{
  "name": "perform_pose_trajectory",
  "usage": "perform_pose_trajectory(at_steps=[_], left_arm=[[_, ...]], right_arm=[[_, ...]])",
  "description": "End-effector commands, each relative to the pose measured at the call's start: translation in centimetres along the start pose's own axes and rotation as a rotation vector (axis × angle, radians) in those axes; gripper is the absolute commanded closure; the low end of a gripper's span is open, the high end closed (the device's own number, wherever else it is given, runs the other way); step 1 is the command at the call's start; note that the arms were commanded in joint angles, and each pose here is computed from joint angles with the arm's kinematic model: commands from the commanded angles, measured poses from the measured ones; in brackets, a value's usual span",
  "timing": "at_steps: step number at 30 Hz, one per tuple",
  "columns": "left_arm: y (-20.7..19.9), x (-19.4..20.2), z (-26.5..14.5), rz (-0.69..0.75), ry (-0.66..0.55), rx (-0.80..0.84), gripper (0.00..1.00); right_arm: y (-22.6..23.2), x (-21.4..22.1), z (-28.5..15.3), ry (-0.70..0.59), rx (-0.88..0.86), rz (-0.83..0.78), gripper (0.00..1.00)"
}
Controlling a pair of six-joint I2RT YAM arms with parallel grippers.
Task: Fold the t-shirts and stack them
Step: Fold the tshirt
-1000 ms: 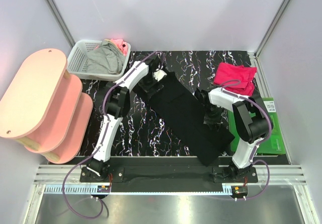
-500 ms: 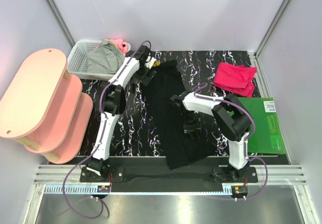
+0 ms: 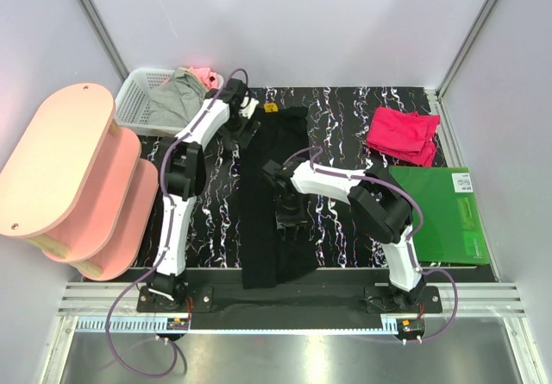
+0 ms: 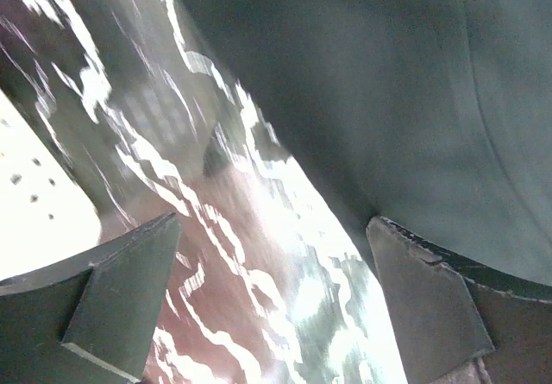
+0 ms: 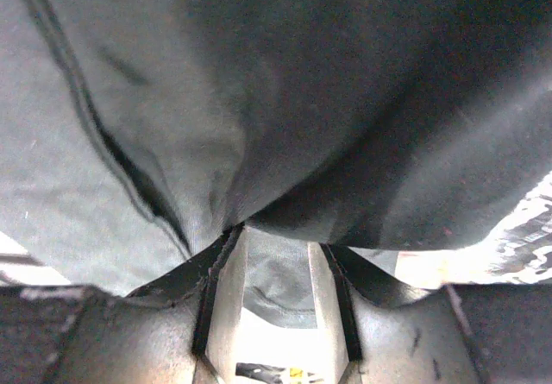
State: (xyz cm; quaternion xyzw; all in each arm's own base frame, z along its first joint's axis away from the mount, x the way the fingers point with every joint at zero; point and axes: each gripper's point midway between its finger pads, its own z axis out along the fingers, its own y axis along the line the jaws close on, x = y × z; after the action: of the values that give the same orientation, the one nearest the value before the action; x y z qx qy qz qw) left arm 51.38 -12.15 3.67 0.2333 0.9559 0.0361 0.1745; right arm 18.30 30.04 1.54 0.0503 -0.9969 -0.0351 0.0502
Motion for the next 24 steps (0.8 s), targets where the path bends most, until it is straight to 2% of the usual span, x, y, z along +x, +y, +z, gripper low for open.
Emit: perform_pose_trajectory(at_steps=[1,5,10,15,20,24], left_arm=[[0.1,-1.2,-8.1,-0.017,-0.130,0.046,0.01],[0.1,-1.0,-13.6,-0.016,-0.212,0.054,0.01],[-3.9,0.2,-15.9,0.042,-0.224,0.146,0.01],[-8.2,0.3,-11.9,0.066,-0.132,0.188,0.01],[-9.2,-1.7,-6.5,0.049,-0.030,0.184,0.01],[-9.9,-2.6,-3.9,0.091,-0.020,0.142,0.01]], right_arm=[[3.4,-0.4,-2.8,-0.030,-0.162,-0.067,0.57],[1.3,0.1,-5.8,-0.086,-0.107,-0.071,0.57],[-2.7,0.8,-8.4,-0.136,0.034,-0.075,0.56],[-4.3,0.9,-9.5,-0.186,0.073,-0.077,0.55],[-4.7,2.3,-6.5,-0.140,0.048,-0.061,0.57],[-3.8,3.6,-4.2,-0.090,0.008,-0.061,0.60]])
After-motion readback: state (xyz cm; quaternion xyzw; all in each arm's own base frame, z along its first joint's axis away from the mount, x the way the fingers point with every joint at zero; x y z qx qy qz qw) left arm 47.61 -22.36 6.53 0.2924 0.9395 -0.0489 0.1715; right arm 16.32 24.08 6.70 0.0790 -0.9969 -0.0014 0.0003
